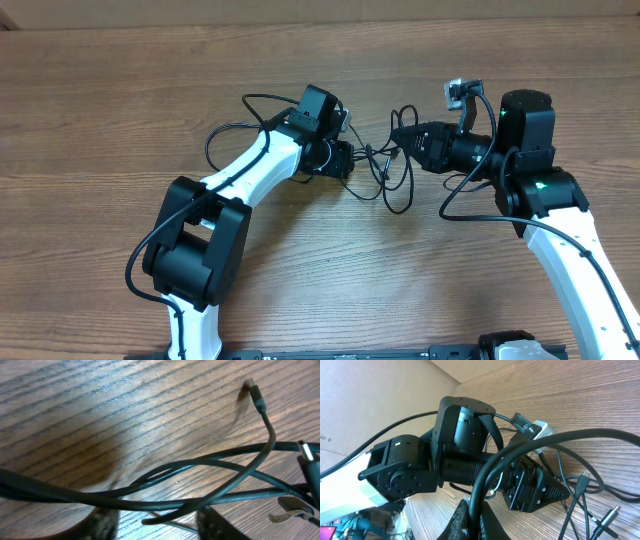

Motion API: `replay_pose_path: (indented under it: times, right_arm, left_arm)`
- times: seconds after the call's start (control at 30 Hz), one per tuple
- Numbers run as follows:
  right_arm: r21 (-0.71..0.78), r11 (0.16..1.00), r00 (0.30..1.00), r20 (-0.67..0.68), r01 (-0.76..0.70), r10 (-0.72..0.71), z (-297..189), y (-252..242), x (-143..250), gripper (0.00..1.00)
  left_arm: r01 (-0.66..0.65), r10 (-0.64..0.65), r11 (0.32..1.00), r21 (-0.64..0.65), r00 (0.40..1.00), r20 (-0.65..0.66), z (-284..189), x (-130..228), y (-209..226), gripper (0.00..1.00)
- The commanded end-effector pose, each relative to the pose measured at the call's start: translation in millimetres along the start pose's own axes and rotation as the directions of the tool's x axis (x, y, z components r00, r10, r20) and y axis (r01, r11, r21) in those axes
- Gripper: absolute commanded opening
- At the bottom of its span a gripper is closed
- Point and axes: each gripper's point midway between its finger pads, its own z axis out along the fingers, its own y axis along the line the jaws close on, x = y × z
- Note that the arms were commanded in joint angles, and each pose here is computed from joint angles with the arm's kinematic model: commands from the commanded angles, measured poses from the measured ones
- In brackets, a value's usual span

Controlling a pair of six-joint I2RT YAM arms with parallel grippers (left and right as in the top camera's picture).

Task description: Untangle cables

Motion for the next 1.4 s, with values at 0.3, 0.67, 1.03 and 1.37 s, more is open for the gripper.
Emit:
replay_pose_path:
  times: [0.3, 0.67, 1.03, 1.37]
  right_arm:
    - [0.011, 1.0, 1.0, 0.02, 0.009, -0.009, -5, 6, -7, 0.04]
    - [0.216, 0.972, 0.996, 0.015, -0.088, 0.087, -9, -34, 7, 0.04]
    - [0.376, 0.917, 0.991, 0.028, -0.133, 0.132, -19, -63, 16, 0.04]
    - [0.376, 0.917, 0.991, 0.027, -0.133, 0.132, -19, -63, 16, 0.04]
  left_arm:
    - [-0.045, 0.044, 0.997, -0.058, 0.999, -0.024, 9, 10, -11, 0.11]
    - [0.057, -0.057, 0.993, -0.104, 0.998, 0.009, -37, -4, 34, 0.04]
    - [0.371, -0.302, 0.891, -0.262, 0.915, 0.269, -186, -14, 169, 0.04]
    - [0.527, -0.459, 0.829, -0.184, 0.831, 0.313, -219, 4, 215, 0.37]
